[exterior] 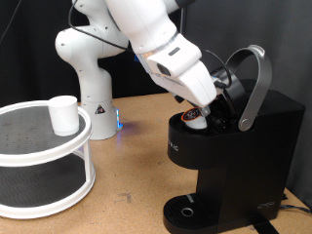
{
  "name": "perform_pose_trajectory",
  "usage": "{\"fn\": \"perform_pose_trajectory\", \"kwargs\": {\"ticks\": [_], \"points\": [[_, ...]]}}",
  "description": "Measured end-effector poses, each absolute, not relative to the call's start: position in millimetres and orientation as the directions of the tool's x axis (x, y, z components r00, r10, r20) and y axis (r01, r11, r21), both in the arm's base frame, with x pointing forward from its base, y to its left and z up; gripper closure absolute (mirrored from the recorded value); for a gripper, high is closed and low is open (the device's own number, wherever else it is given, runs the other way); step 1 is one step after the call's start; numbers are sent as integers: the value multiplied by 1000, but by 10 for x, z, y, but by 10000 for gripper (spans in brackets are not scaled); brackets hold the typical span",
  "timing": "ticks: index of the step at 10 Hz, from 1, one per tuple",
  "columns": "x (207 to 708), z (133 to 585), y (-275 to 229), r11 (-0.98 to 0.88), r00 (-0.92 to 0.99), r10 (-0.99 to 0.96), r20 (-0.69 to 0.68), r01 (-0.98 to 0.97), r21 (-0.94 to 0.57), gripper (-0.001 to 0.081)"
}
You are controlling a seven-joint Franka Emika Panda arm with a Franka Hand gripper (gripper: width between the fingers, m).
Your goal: Make a cup of coffee with the keurig machine
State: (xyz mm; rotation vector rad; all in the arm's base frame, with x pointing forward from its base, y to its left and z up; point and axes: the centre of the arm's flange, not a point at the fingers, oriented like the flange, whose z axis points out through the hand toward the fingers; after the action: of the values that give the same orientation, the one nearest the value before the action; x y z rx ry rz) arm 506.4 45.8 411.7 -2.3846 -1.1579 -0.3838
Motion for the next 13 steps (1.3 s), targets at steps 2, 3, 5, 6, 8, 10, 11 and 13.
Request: {"fn": "perform_pose_trajectory", "kwargs": {"ticks": [2, 3, 5, 6, 8, 10, 11, 13], "points": [[4996, 4215, 397, -517, 593, 682, 429, 805, -291, 6], [4972, 4235, 376, -514, 588, 692, 418, 808, -286, 6], [4950, 4178, 385, -528, 596, 708, 379, 803, -278, 6], [4949, 4112, 415, -539, 606, 708, 362, 795, -278, 6], [4977, 3945, 491, -550, 617, 711, 338, 787, -279, 6], [5009, 3907, 540, -555, 620, 702, 350, 785, -277, 6], [5010, 3910, 554, -551, 620, 698, 359, 785, -282, 6], [5000, 3913, 583, -531, 609, 695, 382, 793, -298, 6]]}}
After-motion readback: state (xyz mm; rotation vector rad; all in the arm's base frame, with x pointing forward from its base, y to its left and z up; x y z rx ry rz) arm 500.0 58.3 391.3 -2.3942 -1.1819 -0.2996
